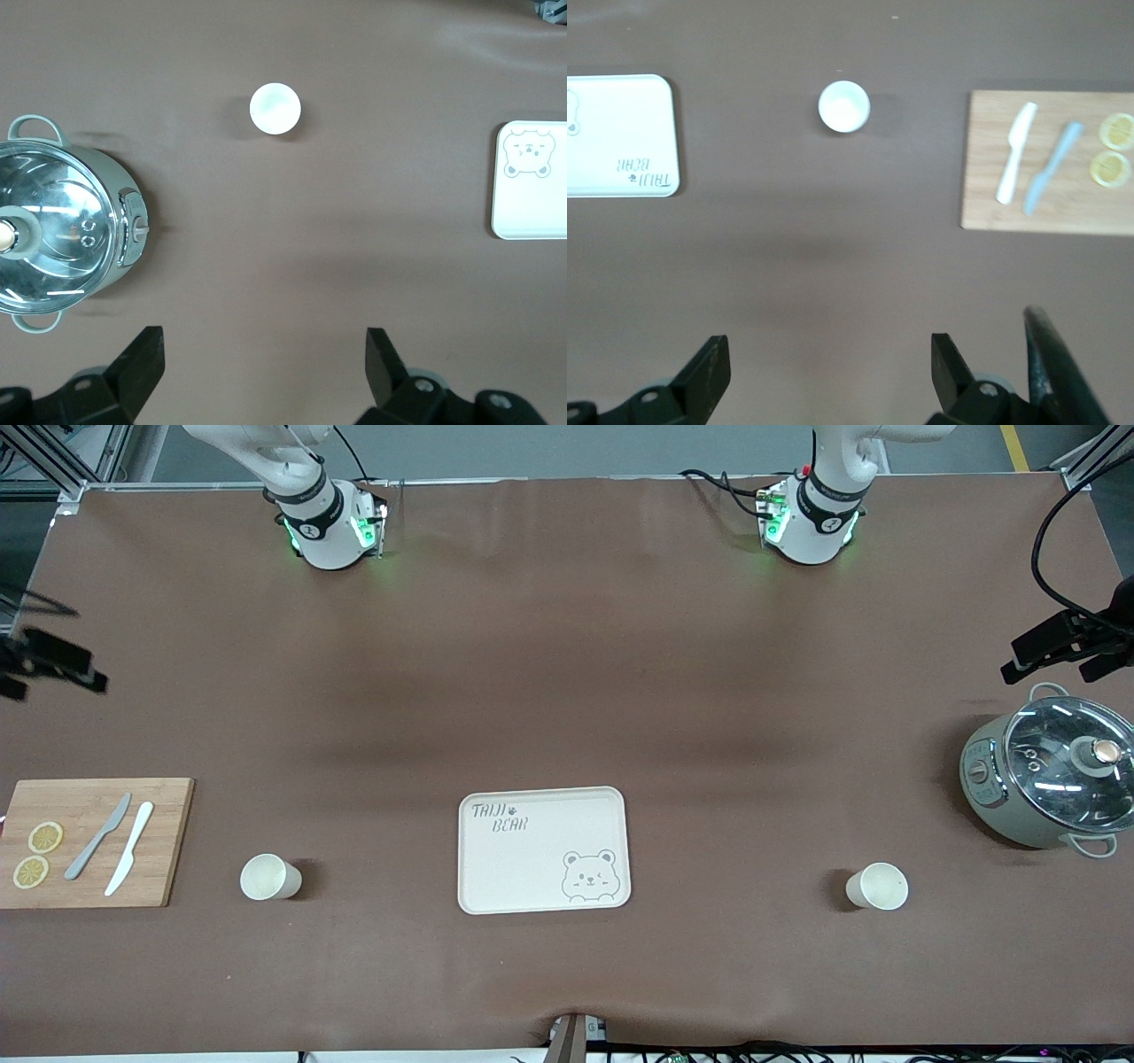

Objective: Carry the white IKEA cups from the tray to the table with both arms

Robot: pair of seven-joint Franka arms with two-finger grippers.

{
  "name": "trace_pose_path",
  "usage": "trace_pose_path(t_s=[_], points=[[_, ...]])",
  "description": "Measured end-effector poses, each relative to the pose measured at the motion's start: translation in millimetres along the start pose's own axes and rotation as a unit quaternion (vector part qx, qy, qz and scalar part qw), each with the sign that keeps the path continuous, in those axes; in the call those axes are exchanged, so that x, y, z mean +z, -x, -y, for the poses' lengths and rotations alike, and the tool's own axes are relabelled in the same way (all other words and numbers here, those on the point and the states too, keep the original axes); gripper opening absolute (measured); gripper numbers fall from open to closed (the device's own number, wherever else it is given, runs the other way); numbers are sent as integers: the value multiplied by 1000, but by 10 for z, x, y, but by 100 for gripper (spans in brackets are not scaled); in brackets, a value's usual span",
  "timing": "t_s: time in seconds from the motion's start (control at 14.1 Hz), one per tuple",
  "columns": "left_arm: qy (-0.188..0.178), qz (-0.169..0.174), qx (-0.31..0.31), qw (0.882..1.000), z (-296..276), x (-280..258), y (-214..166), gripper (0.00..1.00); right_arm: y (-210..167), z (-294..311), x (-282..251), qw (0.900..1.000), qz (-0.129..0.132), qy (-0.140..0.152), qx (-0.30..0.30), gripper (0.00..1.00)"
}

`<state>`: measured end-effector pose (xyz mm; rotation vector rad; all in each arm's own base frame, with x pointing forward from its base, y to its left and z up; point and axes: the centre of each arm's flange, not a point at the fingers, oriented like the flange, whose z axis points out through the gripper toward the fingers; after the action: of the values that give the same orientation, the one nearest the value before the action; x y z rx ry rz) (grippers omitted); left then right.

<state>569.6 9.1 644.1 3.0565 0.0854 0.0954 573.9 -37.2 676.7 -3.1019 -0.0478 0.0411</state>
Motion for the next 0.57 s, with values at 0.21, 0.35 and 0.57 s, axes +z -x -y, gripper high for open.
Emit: trace_pose_path(t_s=[0.21,0.35,0.57], points=[[0,-2,0,1000,11,-20,-4,100,144,-26,23,1000,-5,11,13,100],[-3,-2,2,1000,1,-14,-7,100,5,-127,472,1000,-4,13,21,100],[-12,0,12,1000,-96,19,-14,100,-15,-186,743,1000,9,12,25,100]])
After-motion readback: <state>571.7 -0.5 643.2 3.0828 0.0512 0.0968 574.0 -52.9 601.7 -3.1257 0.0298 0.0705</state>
